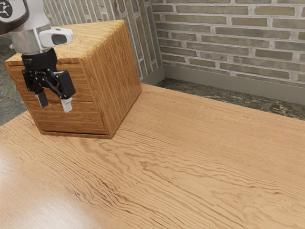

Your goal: Pull the drawer handle with one arm to open the drawer

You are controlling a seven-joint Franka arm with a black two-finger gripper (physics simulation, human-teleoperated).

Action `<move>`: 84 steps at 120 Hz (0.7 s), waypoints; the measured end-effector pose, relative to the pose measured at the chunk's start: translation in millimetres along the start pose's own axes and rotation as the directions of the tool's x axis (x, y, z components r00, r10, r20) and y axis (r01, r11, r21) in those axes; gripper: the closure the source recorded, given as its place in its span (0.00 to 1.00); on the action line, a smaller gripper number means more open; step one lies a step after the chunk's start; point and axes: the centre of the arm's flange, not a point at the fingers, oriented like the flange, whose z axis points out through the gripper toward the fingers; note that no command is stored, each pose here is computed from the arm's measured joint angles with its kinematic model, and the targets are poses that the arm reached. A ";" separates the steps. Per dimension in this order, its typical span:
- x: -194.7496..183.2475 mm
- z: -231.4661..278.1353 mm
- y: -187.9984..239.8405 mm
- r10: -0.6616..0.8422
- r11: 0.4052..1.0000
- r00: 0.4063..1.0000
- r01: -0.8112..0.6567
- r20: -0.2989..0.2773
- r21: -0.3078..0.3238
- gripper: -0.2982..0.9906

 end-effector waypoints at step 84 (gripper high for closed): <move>-2.7 24.2 -74.6 0.502 0.864 0.784 -0.440 -0.365 0.244 0.23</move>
